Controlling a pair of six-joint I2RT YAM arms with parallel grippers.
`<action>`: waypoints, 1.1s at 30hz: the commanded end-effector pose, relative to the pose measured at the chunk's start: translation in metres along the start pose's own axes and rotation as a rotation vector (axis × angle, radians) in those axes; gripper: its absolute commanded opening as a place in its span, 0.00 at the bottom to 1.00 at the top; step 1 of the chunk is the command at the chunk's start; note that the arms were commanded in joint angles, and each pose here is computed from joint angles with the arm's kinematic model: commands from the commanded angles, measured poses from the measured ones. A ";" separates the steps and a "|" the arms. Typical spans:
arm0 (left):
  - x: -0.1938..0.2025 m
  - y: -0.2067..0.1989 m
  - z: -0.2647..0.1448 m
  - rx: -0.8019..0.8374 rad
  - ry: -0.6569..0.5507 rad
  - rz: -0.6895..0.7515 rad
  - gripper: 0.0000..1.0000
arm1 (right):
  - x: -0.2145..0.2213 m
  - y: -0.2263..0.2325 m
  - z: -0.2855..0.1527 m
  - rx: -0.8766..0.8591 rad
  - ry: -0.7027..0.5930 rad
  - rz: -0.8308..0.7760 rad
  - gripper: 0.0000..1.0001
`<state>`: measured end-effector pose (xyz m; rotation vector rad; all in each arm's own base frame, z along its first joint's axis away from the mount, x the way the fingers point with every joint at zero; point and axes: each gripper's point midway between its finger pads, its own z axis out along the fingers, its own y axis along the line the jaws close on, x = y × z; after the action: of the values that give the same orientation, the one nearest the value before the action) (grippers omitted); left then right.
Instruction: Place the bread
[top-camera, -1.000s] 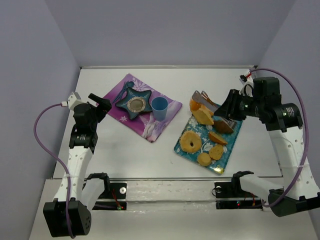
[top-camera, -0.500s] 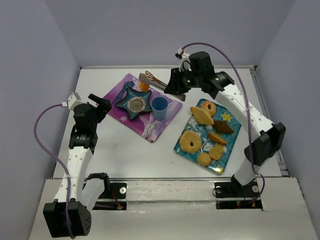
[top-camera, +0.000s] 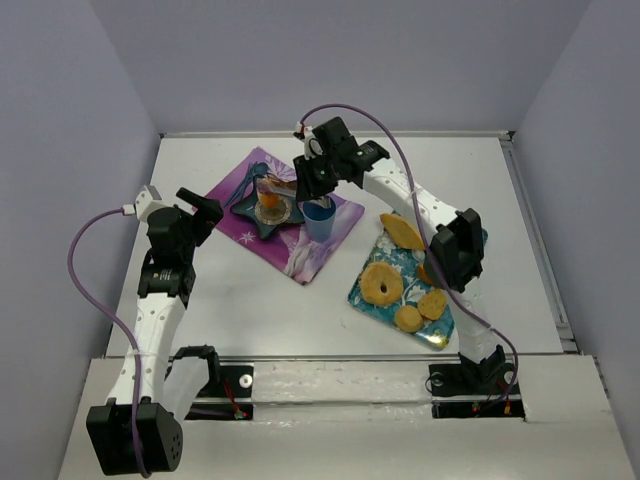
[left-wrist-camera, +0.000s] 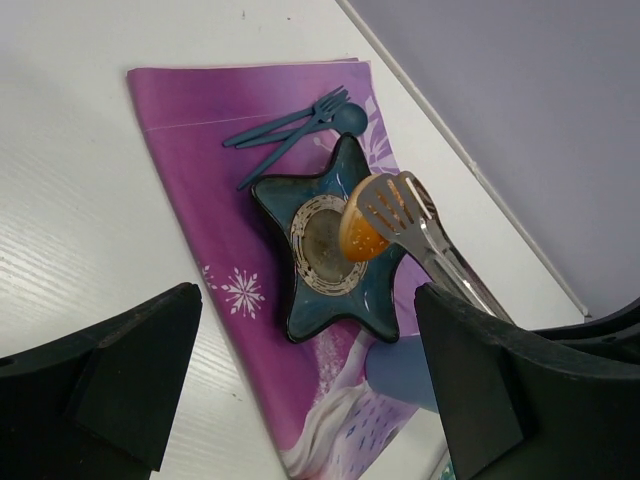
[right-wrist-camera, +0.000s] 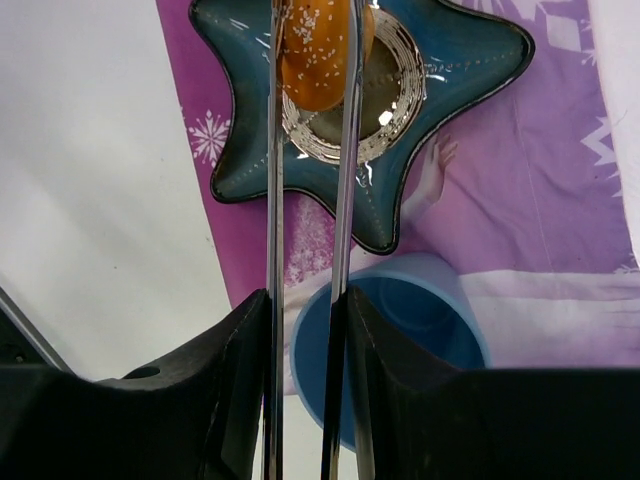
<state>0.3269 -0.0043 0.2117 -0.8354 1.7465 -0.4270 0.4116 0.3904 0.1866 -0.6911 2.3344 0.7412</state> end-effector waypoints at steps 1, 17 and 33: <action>-0.003 0.000 0.000 0.010 -0.017 0.005 0.99 | -0.020 0.005 -0.019 0.032 -0.049 -0.054 0.45; -0.002 0.002 0.000 -0.005 -0.008 0.014 0.99 | -0.065 0.019 -0.059 0.048 -0.189 -0.087 0.50; -0.010 0.008 -0.003 -0.035 -0.052 0.025 0.99 | -0.067 -0.204 -0.261 0.444 -0.511 0.134 0.43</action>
<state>0.3238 0.0008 0.2055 -0.8492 1.7628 -0.3849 0.4854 0.1656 0.3195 -0.1969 2.0921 0.4379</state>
